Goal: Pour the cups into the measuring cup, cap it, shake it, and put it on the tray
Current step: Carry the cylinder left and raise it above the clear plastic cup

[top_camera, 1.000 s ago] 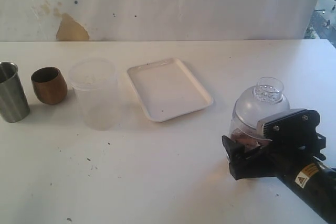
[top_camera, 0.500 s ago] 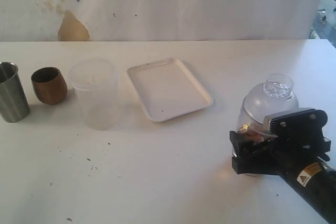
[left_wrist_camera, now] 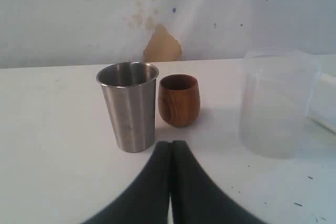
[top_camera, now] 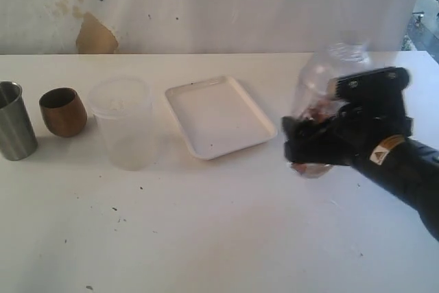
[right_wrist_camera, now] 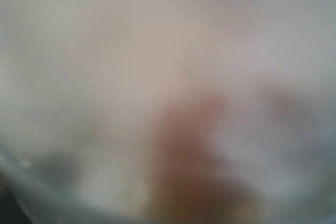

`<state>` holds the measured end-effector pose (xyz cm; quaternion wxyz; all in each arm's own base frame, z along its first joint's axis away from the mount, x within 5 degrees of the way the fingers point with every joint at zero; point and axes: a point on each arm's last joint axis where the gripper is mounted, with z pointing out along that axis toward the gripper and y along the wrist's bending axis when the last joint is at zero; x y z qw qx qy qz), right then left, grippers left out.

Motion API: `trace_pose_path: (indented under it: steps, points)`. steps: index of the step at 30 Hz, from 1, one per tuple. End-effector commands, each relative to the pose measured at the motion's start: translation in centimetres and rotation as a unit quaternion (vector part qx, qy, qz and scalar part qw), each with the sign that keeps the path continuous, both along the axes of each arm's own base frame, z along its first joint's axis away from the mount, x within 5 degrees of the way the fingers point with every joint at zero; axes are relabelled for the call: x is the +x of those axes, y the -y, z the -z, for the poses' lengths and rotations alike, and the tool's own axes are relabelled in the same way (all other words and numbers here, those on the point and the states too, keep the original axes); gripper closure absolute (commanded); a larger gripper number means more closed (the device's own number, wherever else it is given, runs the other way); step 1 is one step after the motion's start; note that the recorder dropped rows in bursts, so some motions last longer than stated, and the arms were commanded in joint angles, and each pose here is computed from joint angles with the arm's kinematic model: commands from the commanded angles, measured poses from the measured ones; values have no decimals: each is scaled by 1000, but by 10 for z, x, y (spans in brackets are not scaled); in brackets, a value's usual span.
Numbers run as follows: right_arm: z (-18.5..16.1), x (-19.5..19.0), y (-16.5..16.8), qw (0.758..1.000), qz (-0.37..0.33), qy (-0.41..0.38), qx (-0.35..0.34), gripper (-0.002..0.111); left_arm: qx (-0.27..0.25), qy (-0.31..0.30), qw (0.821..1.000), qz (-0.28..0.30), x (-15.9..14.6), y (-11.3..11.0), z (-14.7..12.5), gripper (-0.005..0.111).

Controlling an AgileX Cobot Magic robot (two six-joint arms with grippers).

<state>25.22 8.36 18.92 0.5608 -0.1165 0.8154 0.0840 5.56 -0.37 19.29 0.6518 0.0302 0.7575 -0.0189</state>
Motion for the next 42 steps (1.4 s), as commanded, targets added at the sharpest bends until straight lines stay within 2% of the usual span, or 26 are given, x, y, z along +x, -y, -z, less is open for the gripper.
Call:
trace_pose_path:
  steps: [1,2,3,6,7,8,10,11,12,14,16,19,20,22,23,24,25,27,29,31,32,33,35,36,40,42]
  points:
    - [-26,7,1,996,49,75,-11,108,1,2,1000,0,0,0,1,107]
    - [-29,13,13,990,112,78,20,108,1,2,1000,0,0,0,1,107]
    - [-30,17,15,990,115,69,31,108,1,2,1000,0,0,0,1,107]
    - [-37,5,-23,997,-59,46,-13,108,1,2,1000,0,0,0,1,107]
    - [-40,2,-31,995,-77,59,-13,108,1,2,1000,0,0,0,1,107]
    - [-43,4,-29,995,-59,81,-23,108,1,2,1000,0,0,0,1,107]
    - [-45,17,0,990,105,88,39,108,1,2,1000,0,0,0,1,107]
    - [-45,21,7,987,131,79,56,108,1,2,1000,0,0,0,1,107]
    - [-45,23,3,992,102,60,52,108,1,2,1000,0,0,0,1,107]
    - [-46,14,-26,998,-40,37,-12,108,1,2,1000,0,0,0,1,107]
    - [-48,8,-41,995,-74,60,-23,108,1,2,1000,0,0,0,1,107]
    - [-48,26,-8,991,103,63,52,108,1,2,1000,0,0,0,1,107]
    - [-47,27,-10,994,88,52,47,108,1,2,1000,0,0,0,1,107]
    - [-47,16,-38,998,-49,28,-23,108,1,2,1000,0,0,0,1,107]
    - [-47,9,-51,995,-90,34,-37,108,1,2,1000,0,0,0,1,107]
    - [-50,7,-56,993,-99,55,-40,108,1,2,1000,0,0,0,1,107]
    - [-53,12,-50,995,-62,78,-29,108,1,2,1000,0,0,0,1,107]
    - [-57,28,-27,992,75,90,43,108,1,2,1000,0,0,0,1,107]
    - [-55,34,-29,995,60,67,52,108,1,2,1000,0,0,0,1,107]
    - [-54,27,-56,998,-57,39,-3,108,1,2,1000,0,0,0,1,107]
    - [-56,23,-66,995,-86,54,-23,108,1,2,1000,0,0,0,1,107]
    - [-57,24,-66,994,-79,72,-29,108,1,2,1000,0,0,0,1,107]
    - [-59,36,-51,996,27,87,15,108,1,2,1000,0,0,0,1,107]
    - [-59,41,-48,995,46,82,18,108,1,2,1000,0,0,0,1,107]
    - [-58,52,-67,994,-42,54,-82,108,1,2,1000,0,0,0,1,107]
    - [-57,61,-73,991,-55,56,-108,108,1,2,1000,0,0,0,1,107]
